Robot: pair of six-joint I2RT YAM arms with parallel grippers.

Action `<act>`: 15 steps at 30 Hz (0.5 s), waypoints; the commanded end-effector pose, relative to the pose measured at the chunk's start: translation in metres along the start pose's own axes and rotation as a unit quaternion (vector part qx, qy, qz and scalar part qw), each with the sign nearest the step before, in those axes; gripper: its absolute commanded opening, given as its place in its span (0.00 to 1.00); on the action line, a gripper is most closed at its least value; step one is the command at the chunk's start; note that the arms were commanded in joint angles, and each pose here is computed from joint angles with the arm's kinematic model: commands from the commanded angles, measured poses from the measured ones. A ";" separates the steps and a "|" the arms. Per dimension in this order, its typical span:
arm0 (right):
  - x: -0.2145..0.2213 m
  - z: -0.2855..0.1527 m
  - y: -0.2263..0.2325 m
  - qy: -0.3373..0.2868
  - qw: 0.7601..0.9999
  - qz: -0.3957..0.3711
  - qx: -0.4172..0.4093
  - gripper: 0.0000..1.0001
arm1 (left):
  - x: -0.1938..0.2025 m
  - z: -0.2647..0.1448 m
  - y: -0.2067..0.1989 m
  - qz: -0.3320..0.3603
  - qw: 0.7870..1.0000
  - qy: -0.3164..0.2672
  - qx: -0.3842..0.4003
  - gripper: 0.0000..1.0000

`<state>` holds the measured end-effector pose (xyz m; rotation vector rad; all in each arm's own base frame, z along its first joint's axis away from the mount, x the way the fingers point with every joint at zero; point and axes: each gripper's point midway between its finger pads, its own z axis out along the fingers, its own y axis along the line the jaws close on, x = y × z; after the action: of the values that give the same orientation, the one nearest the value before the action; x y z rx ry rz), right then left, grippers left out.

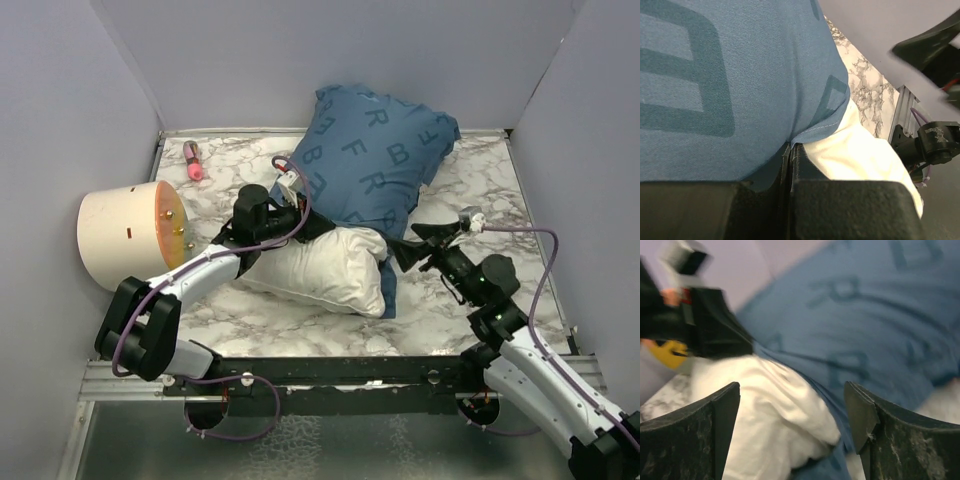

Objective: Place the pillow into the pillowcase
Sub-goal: Stuff the pillow into the pillowcase.

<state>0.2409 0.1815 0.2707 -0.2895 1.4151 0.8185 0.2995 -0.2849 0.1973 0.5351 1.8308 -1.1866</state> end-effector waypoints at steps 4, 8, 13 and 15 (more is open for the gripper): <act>0.129 -0.020 -0.055 0.166 0.975 0.088 0.120 0.55 | 0.042 -0.002 0.027 -0.050 0.995 0.084 -0.018 0.00; 0.146 -0.002 -0.040 0.177 0.977 0.107 0.057 0.36 | 0.038 0.001 0.022 -0.055 0.995 0.079 -0.006 0.00; 0.151 0.036 -0.040 0.170 0.979 0.112 0.026 0.24 | 0.029 -0.001 0.013 -0.053 0.996 0.071 0.004 0.00; 0.145 0.050 -0.035 0.160 0.981 0.111 0.007 0.22 | 0.022 -0.004 0.011 -0.040 0.997 0.066 -0.007 0.00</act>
<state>0.2653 0.2020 0.0705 -0.1809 2.0282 0.8381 0.3025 -0.2895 0.1980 0.5728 1.8483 -1.2502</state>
